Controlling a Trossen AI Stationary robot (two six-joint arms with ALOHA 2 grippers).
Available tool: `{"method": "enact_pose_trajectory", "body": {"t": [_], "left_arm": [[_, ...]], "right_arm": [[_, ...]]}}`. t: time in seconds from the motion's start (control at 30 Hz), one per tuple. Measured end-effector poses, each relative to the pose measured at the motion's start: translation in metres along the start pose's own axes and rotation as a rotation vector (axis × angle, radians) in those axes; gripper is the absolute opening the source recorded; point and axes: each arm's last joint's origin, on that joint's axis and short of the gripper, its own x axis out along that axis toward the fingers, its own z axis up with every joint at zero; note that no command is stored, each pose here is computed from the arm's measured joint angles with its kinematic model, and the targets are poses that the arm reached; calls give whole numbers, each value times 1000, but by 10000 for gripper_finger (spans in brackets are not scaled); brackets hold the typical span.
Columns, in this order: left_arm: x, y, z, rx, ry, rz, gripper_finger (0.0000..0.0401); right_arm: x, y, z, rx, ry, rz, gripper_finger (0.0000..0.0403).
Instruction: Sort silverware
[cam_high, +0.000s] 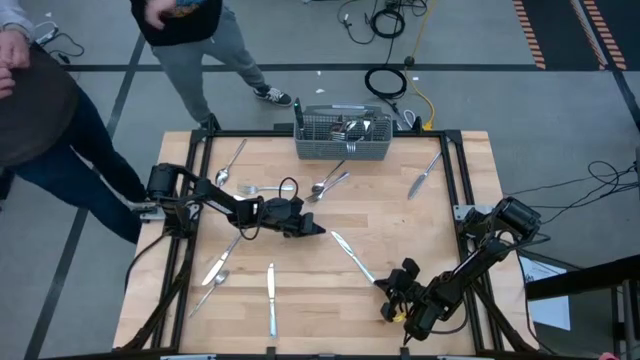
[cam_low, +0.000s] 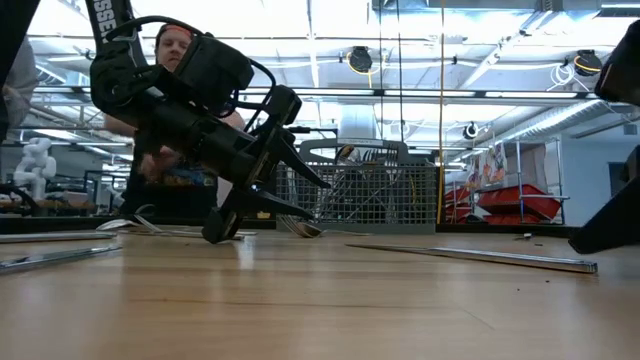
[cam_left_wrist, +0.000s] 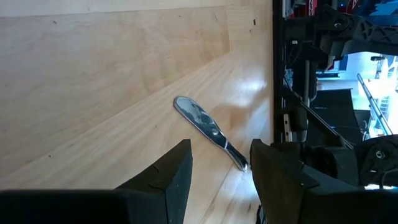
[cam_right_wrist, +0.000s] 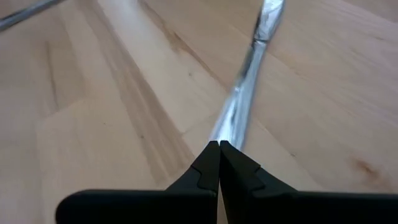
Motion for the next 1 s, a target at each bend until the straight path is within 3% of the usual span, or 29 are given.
{"method": "enact_pose_trajectory", "body": {"t": [1.0], "left_arm": [[6, 3, 2, 0, -42, 22, 167]], "right_arm": [[3, -14, -9, -31, 80, 11, 0]]}}
